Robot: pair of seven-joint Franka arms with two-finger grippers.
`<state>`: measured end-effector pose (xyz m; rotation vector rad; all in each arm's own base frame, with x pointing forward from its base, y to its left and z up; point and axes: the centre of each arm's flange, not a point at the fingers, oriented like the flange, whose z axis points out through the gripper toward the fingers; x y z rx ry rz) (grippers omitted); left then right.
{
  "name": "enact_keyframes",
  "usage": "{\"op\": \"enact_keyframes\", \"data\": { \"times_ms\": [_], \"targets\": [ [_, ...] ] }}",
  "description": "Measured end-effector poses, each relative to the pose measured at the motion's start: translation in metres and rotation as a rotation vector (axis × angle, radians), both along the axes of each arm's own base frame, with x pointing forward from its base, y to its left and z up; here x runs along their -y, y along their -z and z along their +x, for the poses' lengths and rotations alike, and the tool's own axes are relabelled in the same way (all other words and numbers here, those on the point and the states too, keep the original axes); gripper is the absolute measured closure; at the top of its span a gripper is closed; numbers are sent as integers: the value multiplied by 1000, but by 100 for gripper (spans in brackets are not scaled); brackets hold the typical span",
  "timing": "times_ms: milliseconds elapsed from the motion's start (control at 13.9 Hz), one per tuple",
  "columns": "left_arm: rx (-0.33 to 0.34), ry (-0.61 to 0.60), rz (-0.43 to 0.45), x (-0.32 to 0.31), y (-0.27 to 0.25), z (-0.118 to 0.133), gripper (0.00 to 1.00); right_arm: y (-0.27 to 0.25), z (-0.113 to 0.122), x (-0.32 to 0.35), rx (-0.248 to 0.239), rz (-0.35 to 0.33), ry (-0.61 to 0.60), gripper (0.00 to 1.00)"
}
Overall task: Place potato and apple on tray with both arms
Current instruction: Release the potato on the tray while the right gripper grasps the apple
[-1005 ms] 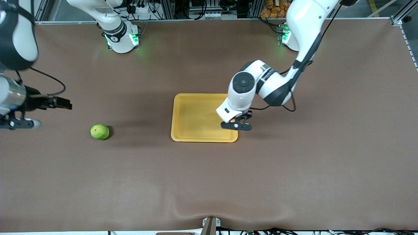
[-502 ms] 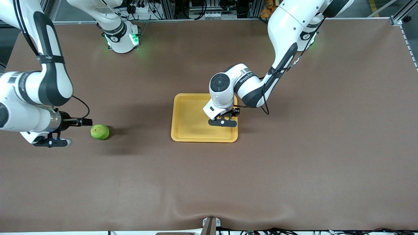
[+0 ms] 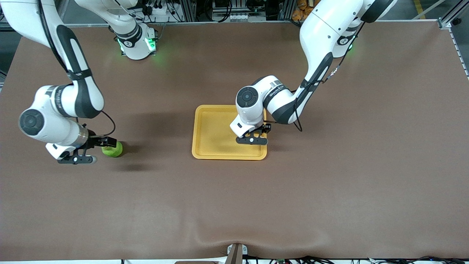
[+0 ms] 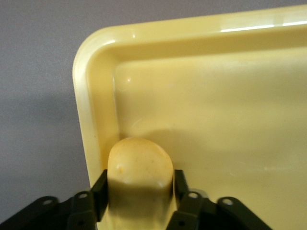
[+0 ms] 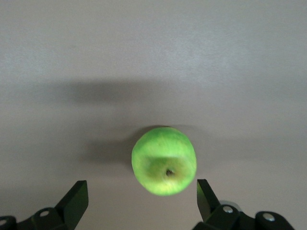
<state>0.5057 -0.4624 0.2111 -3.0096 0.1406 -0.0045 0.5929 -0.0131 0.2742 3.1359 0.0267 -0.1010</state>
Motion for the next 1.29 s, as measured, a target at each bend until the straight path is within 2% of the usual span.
{"op": "enact_keyframes", "data": {
  "times_ms": [144, 287, 646, 861, 1005, 1148, 1292],
  "targets": [
    [8, -12, -5, -1, -4, 5, 14, 8, -2, -10, 59, -1, -19, 0],
    [21, -32, -3, -6, -19, 17, 0, 16, -7, -18, 80, -1, -36, 0],
    [23, -151, 65, -63, -142, 74, 0, 29, -17, -17, 103, -3, -74, 0],
    [18, -209, 5, -118, -215, 95, 0, 30, -19, -9, 90, -4, -70, 0],
    [24, -238, -24, -160, -253, 106, 0, 31, -20, -1, 77, -5, -75, 0],
    [10, -284, -4, -205, -282, 109, 0, 29, -20, 13, 79, -5, -92, 0],
    [-15, -278, 19, -244, -304, 108, 0, 24, -20, 21, 88, -6, -102, 0]
  ]
}}
